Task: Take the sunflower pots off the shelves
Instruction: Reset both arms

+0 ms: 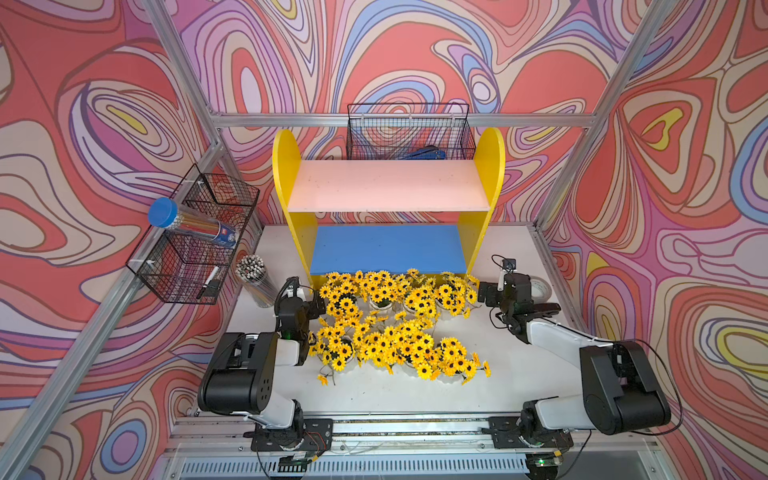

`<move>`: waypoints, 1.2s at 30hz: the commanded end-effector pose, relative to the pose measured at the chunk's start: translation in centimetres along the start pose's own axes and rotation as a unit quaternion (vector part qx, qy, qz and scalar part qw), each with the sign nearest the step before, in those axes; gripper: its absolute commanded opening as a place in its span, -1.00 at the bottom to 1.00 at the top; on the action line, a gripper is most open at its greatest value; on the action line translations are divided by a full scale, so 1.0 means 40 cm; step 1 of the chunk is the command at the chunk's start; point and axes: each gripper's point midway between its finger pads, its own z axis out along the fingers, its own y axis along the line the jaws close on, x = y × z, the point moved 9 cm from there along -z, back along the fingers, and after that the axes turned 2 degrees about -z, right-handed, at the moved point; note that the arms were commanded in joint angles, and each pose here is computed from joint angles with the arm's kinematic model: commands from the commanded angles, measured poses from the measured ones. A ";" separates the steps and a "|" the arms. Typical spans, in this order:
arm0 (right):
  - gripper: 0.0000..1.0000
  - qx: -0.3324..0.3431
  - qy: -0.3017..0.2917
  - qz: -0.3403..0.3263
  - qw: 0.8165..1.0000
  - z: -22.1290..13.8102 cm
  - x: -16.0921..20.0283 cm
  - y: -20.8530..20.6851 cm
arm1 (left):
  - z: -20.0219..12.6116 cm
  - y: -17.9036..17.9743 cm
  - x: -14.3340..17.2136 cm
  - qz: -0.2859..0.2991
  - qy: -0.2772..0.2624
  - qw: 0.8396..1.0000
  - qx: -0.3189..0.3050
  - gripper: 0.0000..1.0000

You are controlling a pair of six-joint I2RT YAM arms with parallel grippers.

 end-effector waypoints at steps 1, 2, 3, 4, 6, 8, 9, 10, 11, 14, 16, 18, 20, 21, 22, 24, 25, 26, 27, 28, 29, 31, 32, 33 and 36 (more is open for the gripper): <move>0.96 -0.027 -0.047 -0.011 0.998 -0.005 0.008 0.007 | 0.012 -0.007 -0.012 0.009 0.005 1.000 0.014 0.99; 0.97 -0.030 -0.068 0.005 0.997 0.002 0.009 0.009 | 0.012 -0.007 -0.011 0.009 -0.002 1.000 0.015 1.00; 0.96 -0.033 -0.088 0.005 0.996 0.008 0.005 0.012 | 0.012 -0.007 -0.011 0.009 0.002 1.000 0.015 1.00; 0.96 -0.038 -0.100 0.001 0.994 0.014 -0.001 0.015 | 0.011 -0.007 -0.011 0.009 0.006 1.000 0.015 1.00; 0.96 -0.029 -0.123 -0.008 0.992 0.025 -0.007 0.014 | 0.012 -0.007 -0.011 0.009 0.000 1.000 0.016 0.99; 0.96 -0.023 -0.142 -0.026 0.989 0.026 -0.009 0.014 | 0.013 -0.009 -0.010 0.011 0.007 1.000 0.020 1.00; 0.97 -0.021 -0.158 -0.030 0.987 0.021 -0.006 0.012 | 0.013 -0.009 -0.011 0.011 0.004 1.000 0.020 0.99; 0.96 -0.013 -0.169 -0.025 0.985 0.017 0.001 0.008 | 0.013 -0.009 -0.010 0.012 0.003 1.000 0.020 0.99; 0.96 -0.007 -0.173 -0.020 0.985 0.017 0.011 0.005 | 0.013 -0.009 -0.011 0.012 0.006 1.000 0.020 1.00; 0.96 -0.004 -0.194 -0.023 0.981 0.021 0.039 0.005 | 0.013 -0.010 -0.010 0.011 0.005 1.000 0.022 0.99; 0.97 0.008 -0.206 -0.010 0.979 0.010 0.057 -0.003 | 0.016 -0.016 -0.012 0.018 0.009 0.999 0.034 1.00; 0.97 0.008 -0.221 -0.009 0.975 0.006 0.076 -0.003 | 0.018 -0.022 -0.011 0.025 0.016 0.998 0.048 0.99; 0.96 0.006 -0.236 -0.014 0.972 -0.005 0.079 0.000 | 0.019 -0.022 -0.011 0.026 0.014 0.998 0.049 1.00; 0.96 0.003 -0.229 -0.015 0.973 -0.002 0.080 0.001 | 0.018 -0.023 -0.013 0.025 0.014 0.998 0.050 1.00; 0.97 0.004 -0.224 -0.015 0.974 0.004 0.078 0.002 | 0.018 -0.023 -0.012 0.025 0.015 0.998 0.049 0.99; 0.97 0.004 -0.213 -0.020 0.977 0.018 0.068 0.006 | 0.018 -0.023 -0.012 0.025 0.015 0.998 0.050 0.99; 0.97 -0.004 -0.198 -0.024 0.980 0.030 0.063 0.011 | 0.018 -0.023 -0.012 0.025 0.014 0.998 0.050 0.99; 0.96 -0.008 -0.190 -0.023 0.981 0.039 0.058 0.011 | 0.018 -0.023 -0.012 0.025 0.014 0.998 0.050 1.00; 0.97 -0.008 -0.183 -0.018 0.983 0.046 0.055 0.007 | 0.018 -0.023 -0.013 0.025 0.013 0.998 0.051 0.99; 0.96 -0.005 -0.177 -0.015 0.984 0.053 0.052 0.003 | 0.017 -0.023 -0.011 0.025 0.014 0.998 0.050 0.99; 0.97 -0.006 -0.172 -0.014 0.985 0.058 0.050 0.001 | 0.018 -0.023 -0.011 0.025 0.015 0.998 0.050 1.00; 0.96 -0.007 -0.165 -0.010 0.986 0.066 0.044 -0.002 | 0.018 -0.023 -0.012 0.025 0.014 0.998 0.050 0.99; 0.96 -0.010 -0.155 -0.007 0.988 0.075 0.042 -0.006 | 0.017 -0.023 -0.011 0.025 0.014 0.998 0.050 1.00; 0.96 -0.022 -0.141 -0.002 0.990 0.087 0.038 -0.014 | 0.017 -0.023 -0.011 0.025 0.014 0.998 0.051 0.99; 0.96 -0.036 -0.120 0.021 0.992 0.106 0.032 -0.039 | 0.018 -0.023 -0.011 0.026 0.015 0.998 0.051 1.00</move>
